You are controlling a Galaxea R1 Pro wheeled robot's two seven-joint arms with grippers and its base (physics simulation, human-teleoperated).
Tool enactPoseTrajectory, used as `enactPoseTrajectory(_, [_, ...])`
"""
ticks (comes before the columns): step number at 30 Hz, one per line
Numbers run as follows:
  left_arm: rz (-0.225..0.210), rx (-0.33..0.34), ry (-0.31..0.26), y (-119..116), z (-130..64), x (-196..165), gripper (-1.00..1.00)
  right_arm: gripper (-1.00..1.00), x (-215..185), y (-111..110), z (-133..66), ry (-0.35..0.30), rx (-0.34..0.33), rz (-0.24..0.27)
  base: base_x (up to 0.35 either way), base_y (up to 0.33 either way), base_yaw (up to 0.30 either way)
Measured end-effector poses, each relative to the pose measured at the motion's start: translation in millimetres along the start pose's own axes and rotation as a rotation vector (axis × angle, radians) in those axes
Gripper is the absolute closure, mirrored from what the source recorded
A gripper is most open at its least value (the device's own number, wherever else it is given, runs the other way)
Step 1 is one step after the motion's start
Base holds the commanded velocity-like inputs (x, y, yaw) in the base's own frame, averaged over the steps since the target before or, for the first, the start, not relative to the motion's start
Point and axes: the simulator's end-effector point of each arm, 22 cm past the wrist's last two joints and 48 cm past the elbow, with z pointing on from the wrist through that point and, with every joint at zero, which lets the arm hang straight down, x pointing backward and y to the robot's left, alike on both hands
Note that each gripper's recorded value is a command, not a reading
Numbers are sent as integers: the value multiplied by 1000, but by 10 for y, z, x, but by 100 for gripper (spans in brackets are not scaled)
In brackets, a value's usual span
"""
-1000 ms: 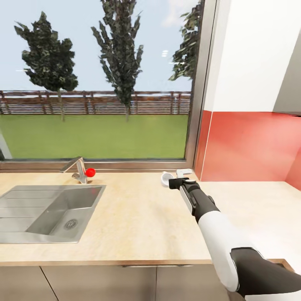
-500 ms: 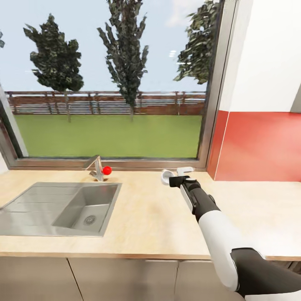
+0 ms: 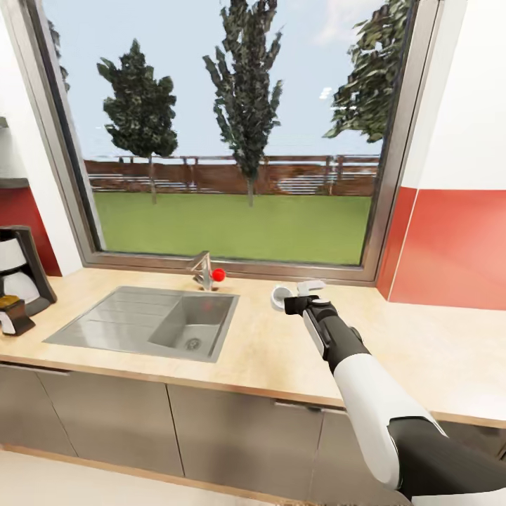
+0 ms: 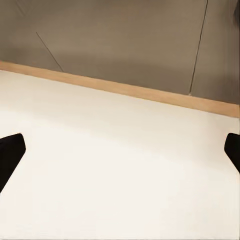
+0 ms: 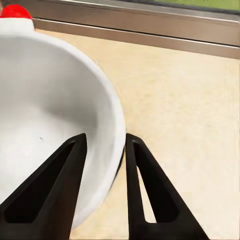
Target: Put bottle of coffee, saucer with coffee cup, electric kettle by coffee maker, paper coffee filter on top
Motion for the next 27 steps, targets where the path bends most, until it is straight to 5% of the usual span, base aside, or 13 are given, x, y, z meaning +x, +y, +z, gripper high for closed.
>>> enactPoseTrajectory(14, [-2,-2,-8,11,4,-30,-100,100,-39,3,-33,-6,-1,0,-295,114,261])
enactPoseTrajectory(27, [-5,-1,-13,5,4,-50,-100,100,-73,5,-64,-12,-1,-1,-28,296,261])
